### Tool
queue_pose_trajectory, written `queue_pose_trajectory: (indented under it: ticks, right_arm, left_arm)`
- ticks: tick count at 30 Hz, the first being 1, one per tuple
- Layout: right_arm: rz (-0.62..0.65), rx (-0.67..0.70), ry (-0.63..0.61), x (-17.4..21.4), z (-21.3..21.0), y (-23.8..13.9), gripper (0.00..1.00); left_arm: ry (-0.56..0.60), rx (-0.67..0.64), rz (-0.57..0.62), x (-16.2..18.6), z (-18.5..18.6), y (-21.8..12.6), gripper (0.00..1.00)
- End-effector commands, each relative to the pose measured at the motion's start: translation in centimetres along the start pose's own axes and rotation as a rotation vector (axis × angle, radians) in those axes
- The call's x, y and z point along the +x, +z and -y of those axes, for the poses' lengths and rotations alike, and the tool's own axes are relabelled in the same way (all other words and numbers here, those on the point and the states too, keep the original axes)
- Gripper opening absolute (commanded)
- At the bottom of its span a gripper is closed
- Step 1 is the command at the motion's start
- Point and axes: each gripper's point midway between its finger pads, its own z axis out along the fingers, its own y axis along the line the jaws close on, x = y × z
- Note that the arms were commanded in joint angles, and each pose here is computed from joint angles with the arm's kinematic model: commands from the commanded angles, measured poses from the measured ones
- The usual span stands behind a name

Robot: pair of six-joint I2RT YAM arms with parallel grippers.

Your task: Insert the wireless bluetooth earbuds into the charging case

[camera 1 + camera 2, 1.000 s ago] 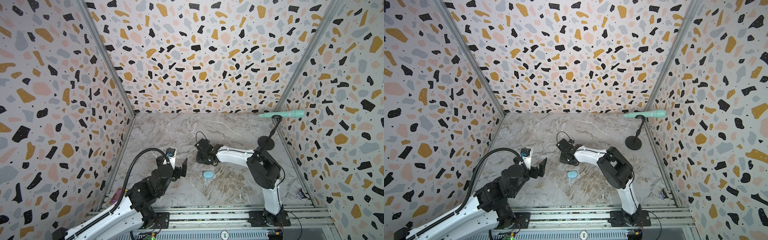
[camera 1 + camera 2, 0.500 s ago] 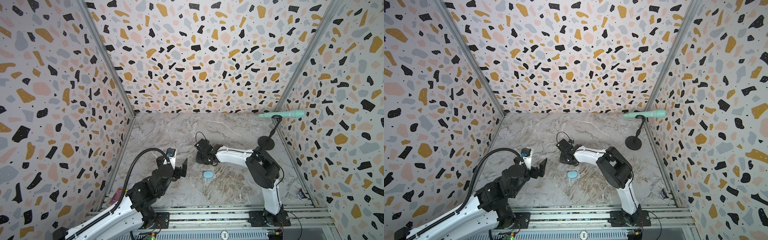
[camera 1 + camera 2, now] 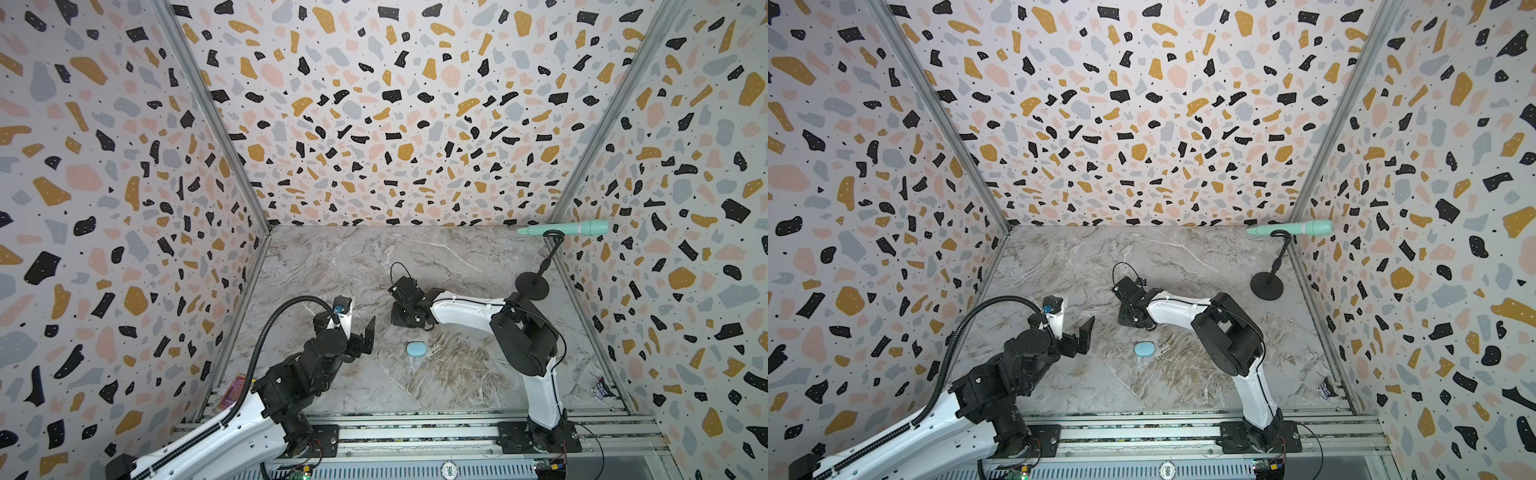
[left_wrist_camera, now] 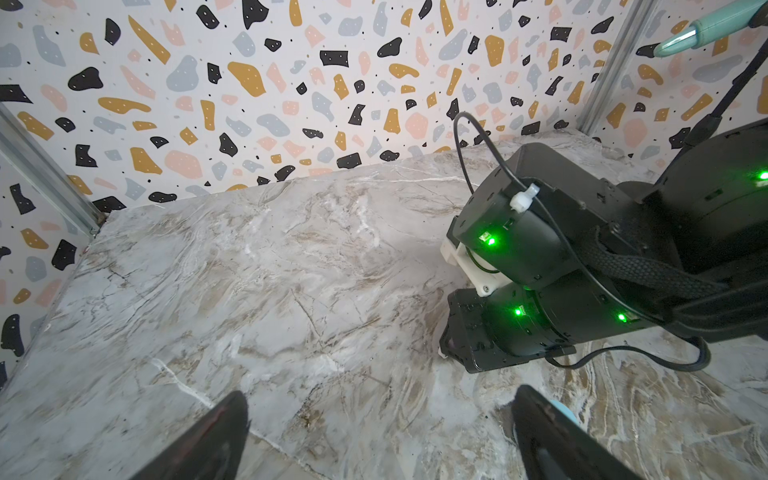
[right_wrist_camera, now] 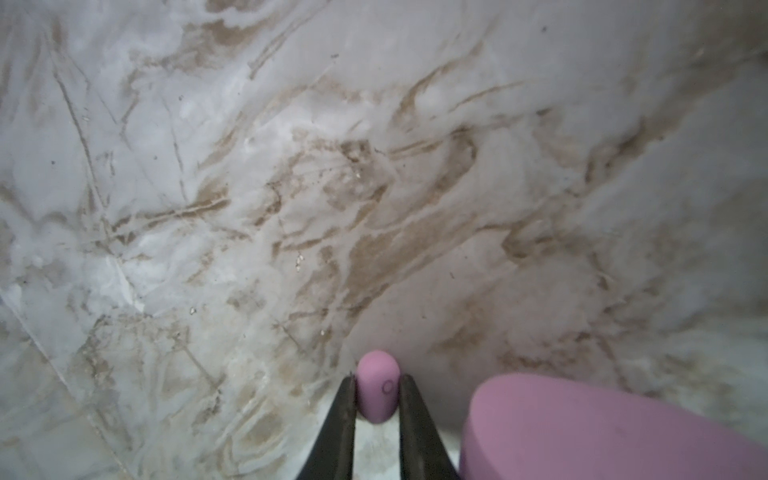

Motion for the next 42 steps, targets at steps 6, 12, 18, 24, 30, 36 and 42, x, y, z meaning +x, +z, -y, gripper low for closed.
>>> queue_pose_trajectory:
  ticks: [6, 12, 18, 24, 30, 36, 42]
  right_arm:
    - [0.004, -0.007, -0.015, -0.6, -0.5, 0.0, 0.20]
    - [-0.006, -0.006, -0.019, -0.4, -0.5, 0.4, 0.22]
    - [-0.008, -0.014, -0.024, -0.4, -0.6, 0.5, 0.24]
    - [-0.008, -0.017, -0.031, -0.4, -0.7, 0.6, 0.22]
    - [-0.002, -0.018, -0.039, -0.5, -0.9, 0.5, 0.20]
    - [0.019, -0.014, -0.055, -0.9, -1.2, 0.1, 0.17]
    - [0.070, -0.009, -0.090, -1.6, -1.9, -1.0, 0.15]
  left_arm:
    - [-0.008, 0.024, 0.028, -0.5, 0.5, 0.1, 1.00]
    - [-0.010, 0.027, 0.029, -0.6, 0.5, 0.0, 1.00]
    - [-0.010, 0.033, 0.028, -0.5, 0.7, 0.0, 1.00]
    - [-0.010, 0.034, 0.030, -0.6, 0.7, 0.0, 1.00]
    - [-0.010, 0.034, 0.029, -0.5, 0.7, 0.0, 1.00]
    - [-0.011, 0.034, 0.030, -0.6, 0.7, 0.0, 1.00]
    - [-0.013, 0.033, 0.034, -0.6, 0.6, -0.1, 1.00]
